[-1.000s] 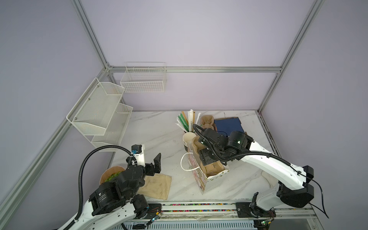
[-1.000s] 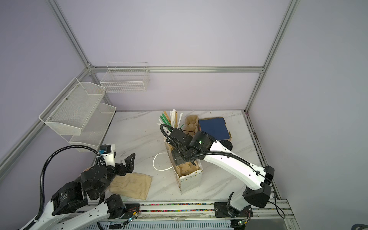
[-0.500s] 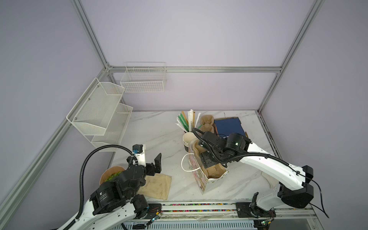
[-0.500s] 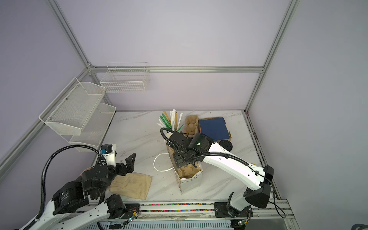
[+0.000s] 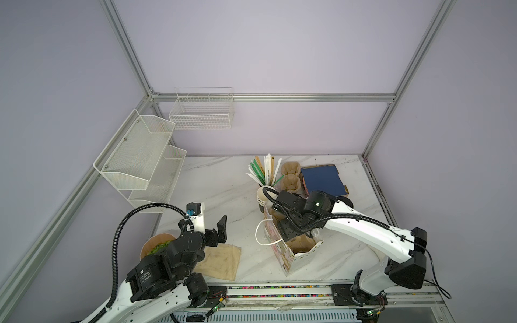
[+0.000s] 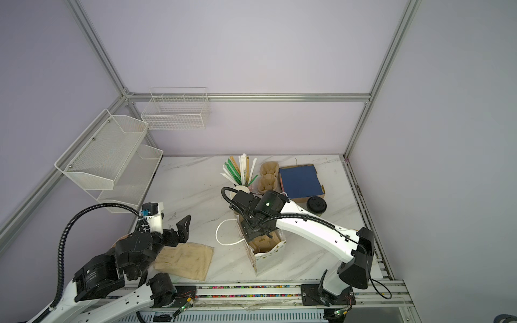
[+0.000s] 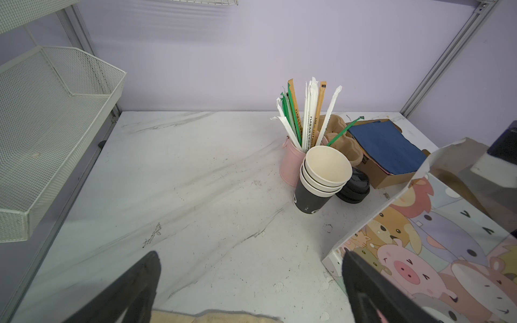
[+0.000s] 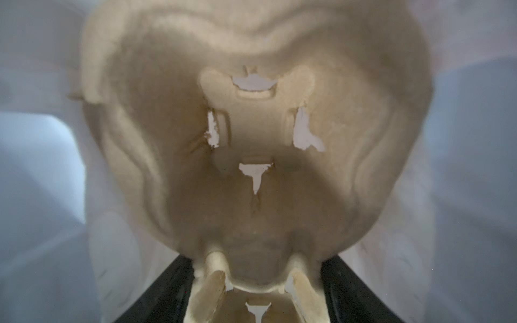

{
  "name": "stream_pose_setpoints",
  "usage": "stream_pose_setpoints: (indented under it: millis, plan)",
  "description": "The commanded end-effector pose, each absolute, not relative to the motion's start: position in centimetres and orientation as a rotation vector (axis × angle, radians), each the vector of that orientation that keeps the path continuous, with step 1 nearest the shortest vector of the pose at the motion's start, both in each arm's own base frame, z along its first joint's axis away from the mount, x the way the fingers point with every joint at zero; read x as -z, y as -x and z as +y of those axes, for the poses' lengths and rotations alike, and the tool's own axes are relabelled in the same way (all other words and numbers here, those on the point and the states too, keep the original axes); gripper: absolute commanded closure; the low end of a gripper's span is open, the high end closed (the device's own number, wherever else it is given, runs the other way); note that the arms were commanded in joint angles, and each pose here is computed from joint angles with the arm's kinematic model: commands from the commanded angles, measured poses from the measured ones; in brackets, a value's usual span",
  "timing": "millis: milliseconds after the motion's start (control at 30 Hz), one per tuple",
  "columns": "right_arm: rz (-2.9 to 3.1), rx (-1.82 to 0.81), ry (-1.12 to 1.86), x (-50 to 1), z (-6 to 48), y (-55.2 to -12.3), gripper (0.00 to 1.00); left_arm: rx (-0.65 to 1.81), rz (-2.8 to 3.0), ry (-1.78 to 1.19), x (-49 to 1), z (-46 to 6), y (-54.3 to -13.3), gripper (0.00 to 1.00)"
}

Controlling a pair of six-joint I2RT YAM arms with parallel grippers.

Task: Pack a coffee takeout order
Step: Place the cup tray in the takeout bag.

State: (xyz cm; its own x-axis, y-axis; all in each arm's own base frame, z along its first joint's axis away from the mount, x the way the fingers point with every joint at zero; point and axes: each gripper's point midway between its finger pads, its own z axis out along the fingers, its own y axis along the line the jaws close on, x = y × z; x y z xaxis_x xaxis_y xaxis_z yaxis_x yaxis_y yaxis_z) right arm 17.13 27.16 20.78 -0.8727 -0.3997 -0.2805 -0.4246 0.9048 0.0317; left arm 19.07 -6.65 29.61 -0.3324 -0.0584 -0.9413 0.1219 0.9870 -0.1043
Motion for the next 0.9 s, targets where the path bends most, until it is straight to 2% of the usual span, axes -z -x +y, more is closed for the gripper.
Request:
stream_pose_setpoints:
  millis: [0,467,867]
  plan:
    - [2.816,-0.146,0.635,-20.0,27.5,-16.7,0.26,0.19,1.879,-0.041,-30.7,-6.4,-19.0,0.0]
    - [2.873,-0.075,0.687,-15.1,26.7,-16.0,0.25,0.188,1.882,-0.047,-30.7,-6.5,-19.0,0.0]
    - [2.835,-0.088,0.685,-16.3,27.6,-16.8,0.14,0.183,1.889,-0.057,-30.5,-6.7,-19.1,0.0]
